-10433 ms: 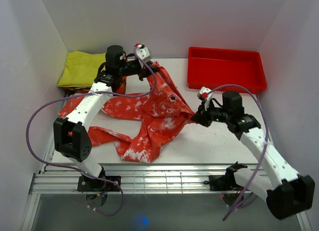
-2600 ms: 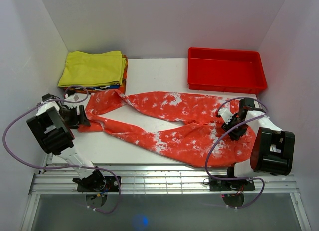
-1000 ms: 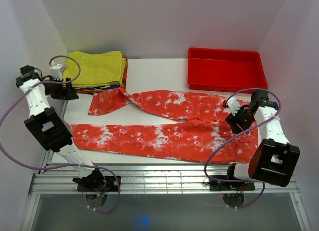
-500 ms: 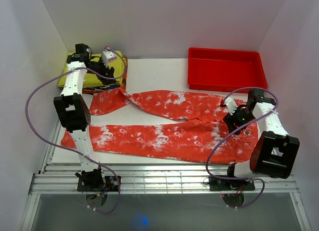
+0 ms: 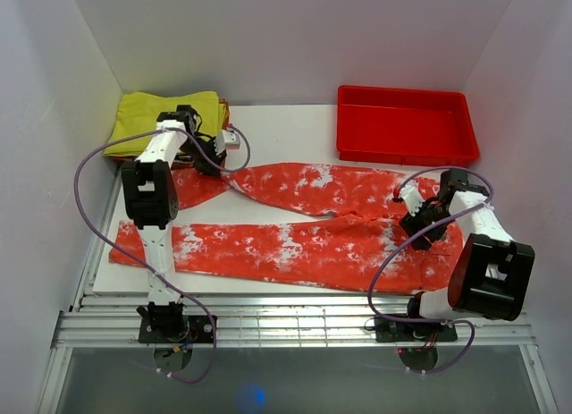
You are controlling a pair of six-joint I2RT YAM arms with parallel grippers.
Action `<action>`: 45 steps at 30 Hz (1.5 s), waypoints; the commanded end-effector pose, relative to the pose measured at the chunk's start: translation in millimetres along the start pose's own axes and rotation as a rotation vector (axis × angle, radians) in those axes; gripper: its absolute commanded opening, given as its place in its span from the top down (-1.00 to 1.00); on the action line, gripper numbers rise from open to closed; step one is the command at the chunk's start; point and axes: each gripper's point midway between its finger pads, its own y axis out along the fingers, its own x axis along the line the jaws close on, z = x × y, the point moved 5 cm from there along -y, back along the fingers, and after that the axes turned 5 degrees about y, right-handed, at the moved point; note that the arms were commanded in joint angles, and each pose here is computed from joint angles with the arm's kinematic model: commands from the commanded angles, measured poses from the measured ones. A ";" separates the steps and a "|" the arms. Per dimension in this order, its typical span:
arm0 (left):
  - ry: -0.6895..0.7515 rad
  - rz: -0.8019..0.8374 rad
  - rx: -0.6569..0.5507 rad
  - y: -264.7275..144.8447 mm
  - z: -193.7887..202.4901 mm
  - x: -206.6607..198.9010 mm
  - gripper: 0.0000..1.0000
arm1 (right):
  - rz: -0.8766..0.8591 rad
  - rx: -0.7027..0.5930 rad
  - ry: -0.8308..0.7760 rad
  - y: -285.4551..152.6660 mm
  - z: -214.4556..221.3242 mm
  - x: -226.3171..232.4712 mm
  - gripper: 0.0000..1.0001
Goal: Fold and stack the trousers
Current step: Flatten the trousers out
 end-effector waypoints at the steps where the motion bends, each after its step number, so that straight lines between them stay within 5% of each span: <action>1: 0.074 -0.035 0.099 -33.8 -8.8 -14.2 0.57 | 0.052 0.045 -0.020 7.3 8.9 -6.6 -0.26; 3: 0.088 -0.072 0.085 -46.3 -17.8 -15.8 1.00 | 0.081 0.052 -0.023 10.6 11.0 -10.6 -0.10; 8: 0.061 -0.242 -0.061 -84.6 -63.2 -43.6 1.00 | 0.073 0.098 0.001 21.9 23.4 -6.9 0.24; 11: 0.026 -0.318 -0.089 -78.0 -64.1 -95.3 1.00 | 0.077 0.078 0.011 19.4 20.5 -6.0 0.28; 12: 0.032 -0.391 -0.078 -88.6 -66.1 -112.8 1.00 | 0.079 0.075 0.013 18.2 19.7 -6.5 0.28; 16: -0.072 -0.405 0.049 -19.6 -22.7 -178.9 1.00 | 0.076 0.062 0.017 13.4 13.9 -8.8 0.28; 20: -0.277 -0.634 0.198 -4.6 -0.6 -192.6 1.00 | 0.085 0.059 0.017 10.3 10.6 -13.1 0.29; 25: -0.415 -0.915 0.178 -17.5 -3.5 -181.4 1.00 | 0.073 0.050 0.035 11.2 8.6 -12.7 0.31; 32: -0.475 -0.972 0.156 -13.1 -31.8 -182.7 1.00 | 0.082 0.036 0.045 7.8 3.1 -17.2 0.31; 36: -0.441 -1.256 0.241 -47.0 -36.8 -128.0 1.00 | 0.092 0.038 0.040 3.8 3.0 -16.9 0.31; 41: -0.375 -1.550 0.155 -116.2 -42.6 -42.8 1.00 | 0.092 0.026 0.032 0.3 2.5 -12.4 0.32; 45: -0.330 -1.589 0.085 -126.2 -56.7 -18.4 1.00 | 0.093 0.030 0.031 0.6 4.4 -11.6 0.32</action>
